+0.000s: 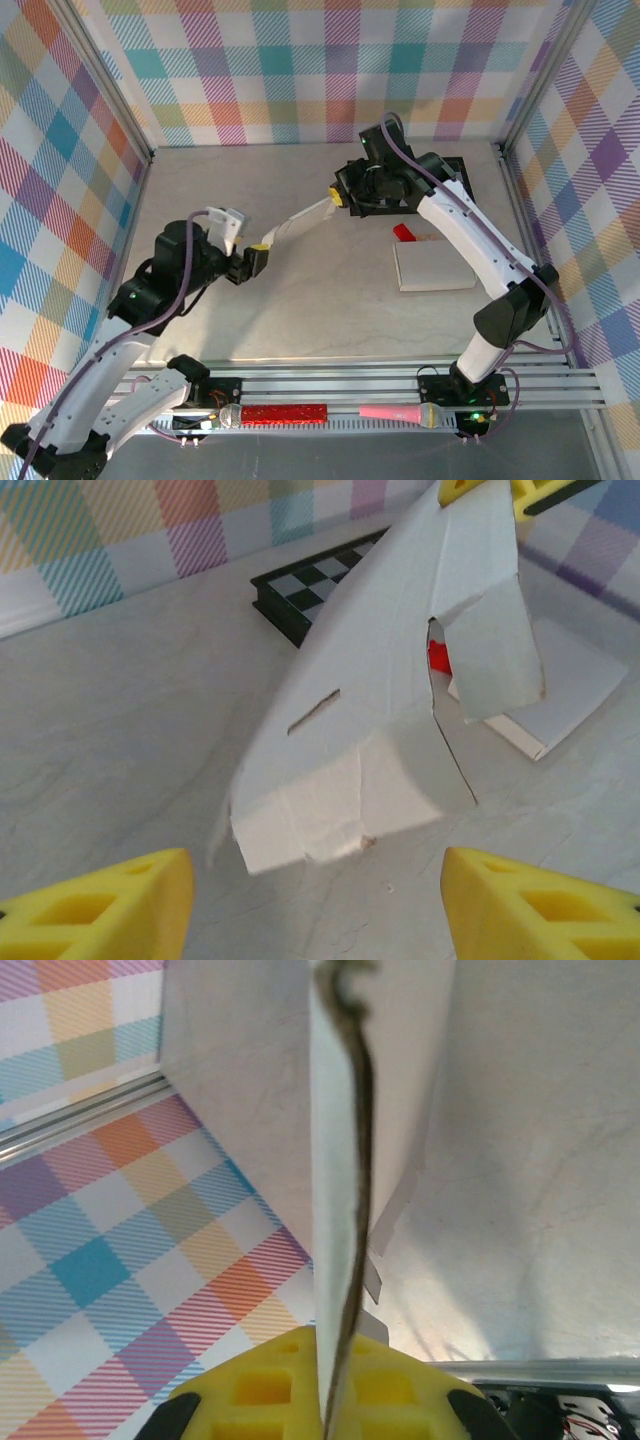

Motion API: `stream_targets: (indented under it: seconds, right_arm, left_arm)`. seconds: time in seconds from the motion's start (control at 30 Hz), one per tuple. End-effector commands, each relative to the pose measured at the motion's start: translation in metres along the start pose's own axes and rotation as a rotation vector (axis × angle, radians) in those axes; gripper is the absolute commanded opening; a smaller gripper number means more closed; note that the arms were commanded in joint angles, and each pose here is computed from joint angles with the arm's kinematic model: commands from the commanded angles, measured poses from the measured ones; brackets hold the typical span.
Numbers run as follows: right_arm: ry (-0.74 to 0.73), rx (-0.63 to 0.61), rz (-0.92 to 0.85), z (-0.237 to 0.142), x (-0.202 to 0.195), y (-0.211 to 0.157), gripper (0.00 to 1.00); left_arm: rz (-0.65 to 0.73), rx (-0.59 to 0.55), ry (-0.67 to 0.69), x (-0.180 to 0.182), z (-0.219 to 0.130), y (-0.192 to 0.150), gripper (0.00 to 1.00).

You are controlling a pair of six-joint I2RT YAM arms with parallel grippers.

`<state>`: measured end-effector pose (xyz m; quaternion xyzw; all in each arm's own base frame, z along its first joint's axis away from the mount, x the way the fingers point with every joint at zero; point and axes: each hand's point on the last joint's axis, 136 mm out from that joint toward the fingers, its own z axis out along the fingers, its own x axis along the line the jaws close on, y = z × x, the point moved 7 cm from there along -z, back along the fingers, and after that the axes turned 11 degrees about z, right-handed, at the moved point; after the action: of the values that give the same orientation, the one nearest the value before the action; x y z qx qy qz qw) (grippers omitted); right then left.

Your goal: Fold the paper box

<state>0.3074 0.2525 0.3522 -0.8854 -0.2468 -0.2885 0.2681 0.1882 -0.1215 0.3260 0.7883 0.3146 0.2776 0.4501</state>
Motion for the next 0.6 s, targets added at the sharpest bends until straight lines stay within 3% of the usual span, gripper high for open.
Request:
stream_targets:
  seconds: [0.0,0.3,0.57]
  right_arm:
    - [-0.032,-0.036,0.051,-0.012,-0.009,0.001,0.0]
    - [-0.038,-0.057,0.063,-0.018,-0.013,0.003,0.0]
    - [-0.045,-0.042,0.068,-0.023,-0.015,0.0,0.0]
  left_arm:
    - [0.126,-0.006,0.003,-0.006,0.006,0.01,0.65]
    - [0.255,0.01,-0.036,-0.022,0.029,0.017,0.66]
    - [0.286,0.035,0.06,-0.011,0.051,0.03,0.63]
